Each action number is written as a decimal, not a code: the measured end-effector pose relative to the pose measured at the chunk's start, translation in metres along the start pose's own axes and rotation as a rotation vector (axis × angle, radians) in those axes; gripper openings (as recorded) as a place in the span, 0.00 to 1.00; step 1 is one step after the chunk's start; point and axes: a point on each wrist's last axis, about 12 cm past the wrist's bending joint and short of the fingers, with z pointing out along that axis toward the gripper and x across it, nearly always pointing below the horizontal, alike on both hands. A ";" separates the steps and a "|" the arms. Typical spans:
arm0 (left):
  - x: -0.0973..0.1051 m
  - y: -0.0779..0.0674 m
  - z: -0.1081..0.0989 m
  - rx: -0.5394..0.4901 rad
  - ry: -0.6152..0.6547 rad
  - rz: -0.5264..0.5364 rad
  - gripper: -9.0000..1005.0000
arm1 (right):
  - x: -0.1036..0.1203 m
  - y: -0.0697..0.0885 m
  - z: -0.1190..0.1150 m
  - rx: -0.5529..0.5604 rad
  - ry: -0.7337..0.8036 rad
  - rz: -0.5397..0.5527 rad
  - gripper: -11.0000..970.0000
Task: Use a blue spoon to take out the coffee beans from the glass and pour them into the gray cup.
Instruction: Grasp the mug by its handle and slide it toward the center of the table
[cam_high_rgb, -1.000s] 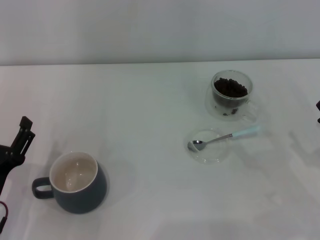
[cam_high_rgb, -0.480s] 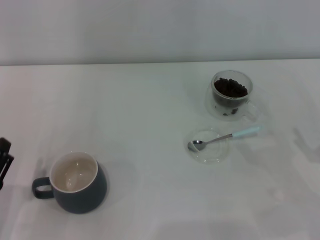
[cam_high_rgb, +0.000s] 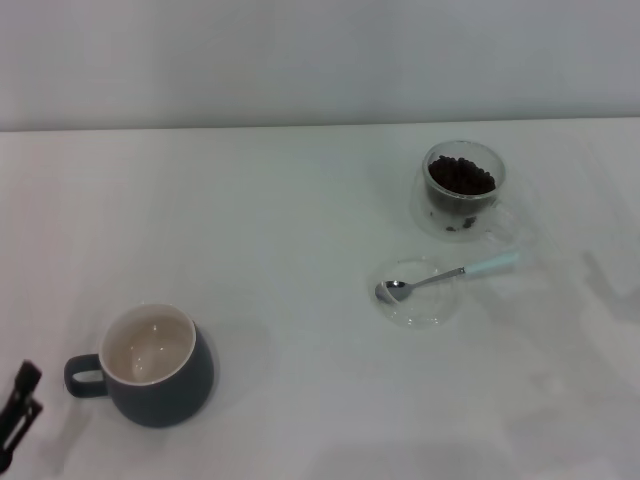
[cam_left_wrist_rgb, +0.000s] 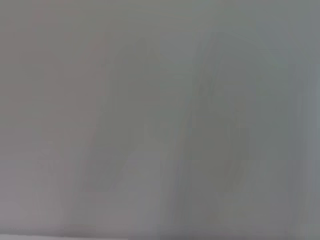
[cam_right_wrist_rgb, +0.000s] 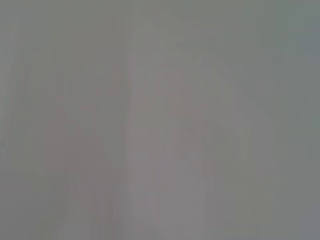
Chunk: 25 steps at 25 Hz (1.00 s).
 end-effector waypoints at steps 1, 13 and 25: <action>0.000 0.000 -0.004 0.010 0.010 0.017 0.88 | 0.000 0.000 0.000 0.000 0.000 0.000 0.90; 0.005 0.006 -0.034 0.033 0.095 0.122 0.88 | -0.001 -0.001 0.001 -0.002 -0.005 -0.010 0.90; 0.015 0.005 -0.005 0.069 0.161 0.132 0.88 | -0.002 -0.002 0.003 -0.006 -0.014 -0.017 0.90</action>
